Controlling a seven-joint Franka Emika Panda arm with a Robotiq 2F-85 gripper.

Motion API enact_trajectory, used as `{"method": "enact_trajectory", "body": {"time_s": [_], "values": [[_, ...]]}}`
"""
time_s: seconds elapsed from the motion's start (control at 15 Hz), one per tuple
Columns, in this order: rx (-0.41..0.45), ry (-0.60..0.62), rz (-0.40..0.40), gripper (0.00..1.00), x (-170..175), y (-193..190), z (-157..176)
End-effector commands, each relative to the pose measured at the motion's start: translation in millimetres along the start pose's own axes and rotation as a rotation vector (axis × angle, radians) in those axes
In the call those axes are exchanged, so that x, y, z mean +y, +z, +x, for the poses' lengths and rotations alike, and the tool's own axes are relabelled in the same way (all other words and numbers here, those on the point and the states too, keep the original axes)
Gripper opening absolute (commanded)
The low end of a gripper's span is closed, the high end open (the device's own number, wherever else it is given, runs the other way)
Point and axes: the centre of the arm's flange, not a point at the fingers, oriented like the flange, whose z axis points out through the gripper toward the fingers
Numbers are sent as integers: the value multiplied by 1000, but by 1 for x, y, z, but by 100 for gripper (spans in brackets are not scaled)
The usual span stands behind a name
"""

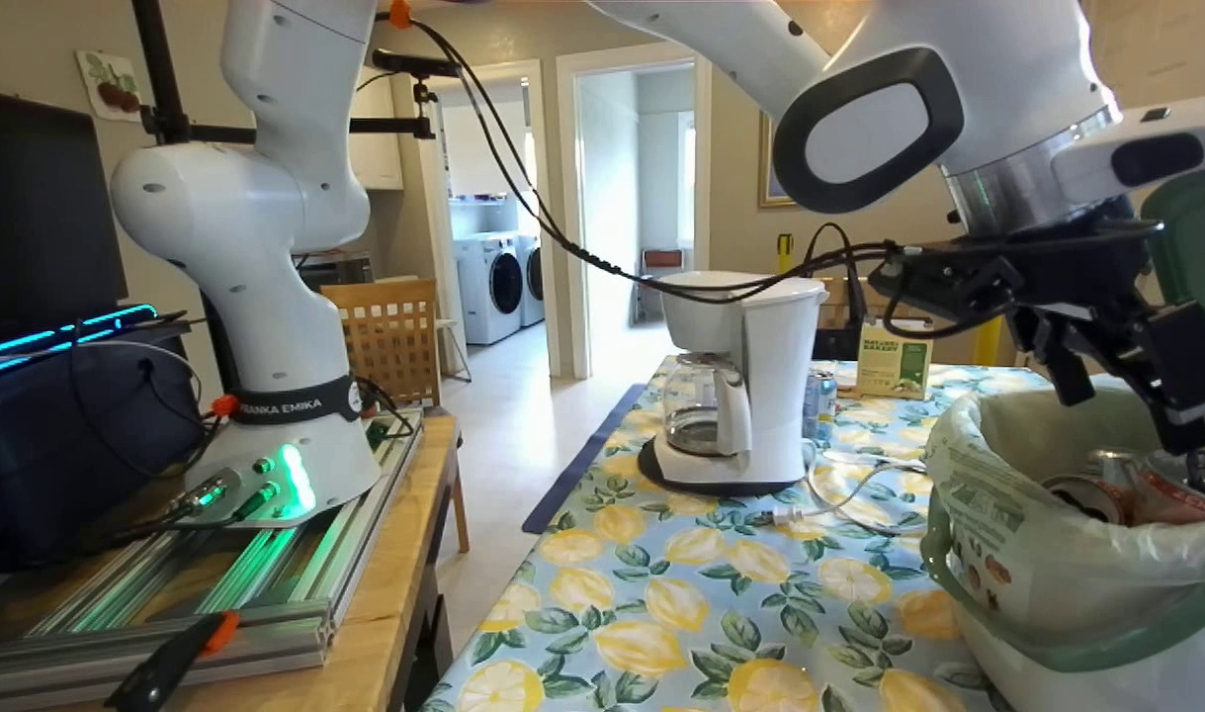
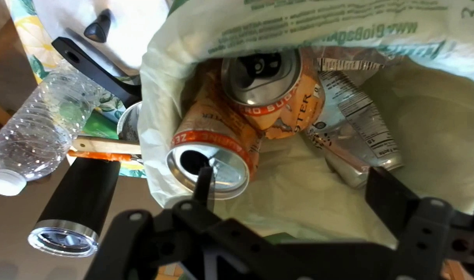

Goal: Put the cans one at a time in the bin

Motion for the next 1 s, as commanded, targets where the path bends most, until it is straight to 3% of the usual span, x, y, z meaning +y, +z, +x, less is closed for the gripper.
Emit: {"method": "enact_trajectory", "body": {"time_s": [0.0,0.6,0.73,0.93], "values": [[6,-27,22,100,-5,22,14],[-6,-59,75,100,-45,37,21],[0,-65,73,100,-51,28,21],[-15,-61,53,100,-71,-15,18]]}}
